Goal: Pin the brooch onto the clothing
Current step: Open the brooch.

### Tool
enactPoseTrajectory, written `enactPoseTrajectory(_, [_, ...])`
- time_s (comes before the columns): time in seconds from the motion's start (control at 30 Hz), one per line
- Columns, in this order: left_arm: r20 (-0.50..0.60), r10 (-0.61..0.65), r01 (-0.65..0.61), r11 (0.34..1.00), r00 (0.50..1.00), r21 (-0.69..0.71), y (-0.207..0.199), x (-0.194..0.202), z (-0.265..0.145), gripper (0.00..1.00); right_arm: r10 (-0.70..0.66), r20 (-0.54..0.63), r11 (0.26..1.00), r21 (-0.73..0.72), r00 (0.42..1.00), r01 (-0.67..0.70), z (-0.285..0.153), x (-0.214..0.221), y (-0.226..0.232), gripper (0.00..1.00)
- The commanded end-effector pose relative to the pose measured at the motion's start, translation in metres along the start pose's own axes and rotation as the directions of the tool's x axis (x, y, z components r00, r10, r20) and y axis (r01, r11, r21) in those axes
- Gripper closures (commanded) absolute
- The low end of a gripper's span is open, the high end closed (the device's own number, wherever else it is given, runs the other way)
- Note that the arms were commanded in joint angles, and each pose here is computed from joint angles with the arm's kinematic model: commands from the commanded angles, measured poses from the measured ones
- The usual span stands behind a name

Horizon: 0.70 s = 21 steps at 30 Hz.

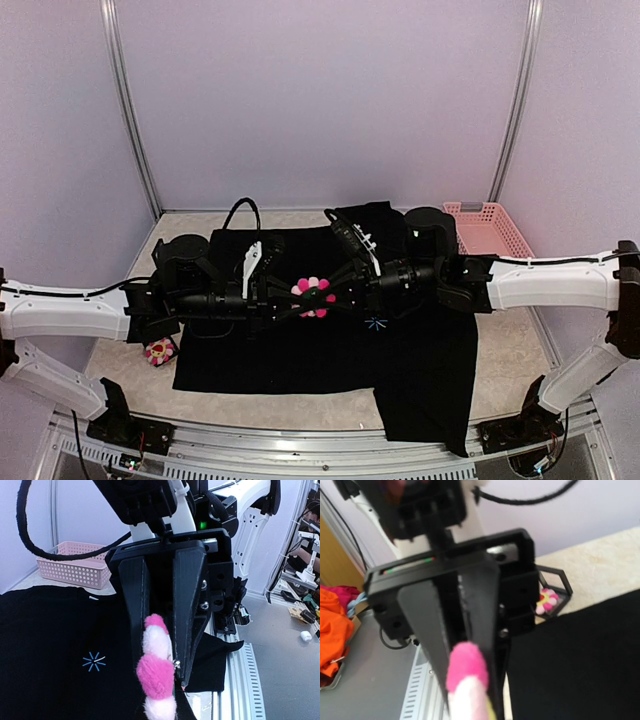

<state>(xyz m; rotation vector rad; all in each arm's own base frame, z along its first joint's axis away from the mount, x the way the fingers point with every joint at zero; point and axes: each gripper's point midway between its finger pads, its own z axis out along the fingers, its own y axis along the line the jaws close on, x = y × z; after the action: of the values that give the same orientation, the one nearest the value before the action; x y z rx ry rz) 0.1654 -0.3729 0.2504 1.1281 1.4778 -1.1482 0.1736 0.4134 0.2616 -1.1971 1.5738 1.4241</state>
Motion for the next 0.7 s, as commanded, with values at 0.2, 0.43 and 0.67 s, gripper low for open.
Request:
enactPoseTrajectory(0.2, [0.106,0.161,-0.178,0.969,0.981,0.171,-0.058,-0.039,0.003,1.0,0.108,0.018,0.955,0.278,0.994,-0.108,0.003,0.0,-0.067,0.71])
enactPoseTrajectory(0.43, [0.114,0.153,-0.17,0.973,0.982,0.154,-0.055,-0.04,0.0,1.0,0.095,0.011,0.965,0.242,0.995,-0.095,0.006,-0.001,-0.062,0.58])
enactPoseTrajectory(0.67, [0.131,0.076,-0.093,0.987,0.989,0.134,-0.037,-0.04,-0.007,1.0,-0.04,0.043,0.996,0.076,0.998,0.036,-0.008,-0.016,-0.015,0.84])
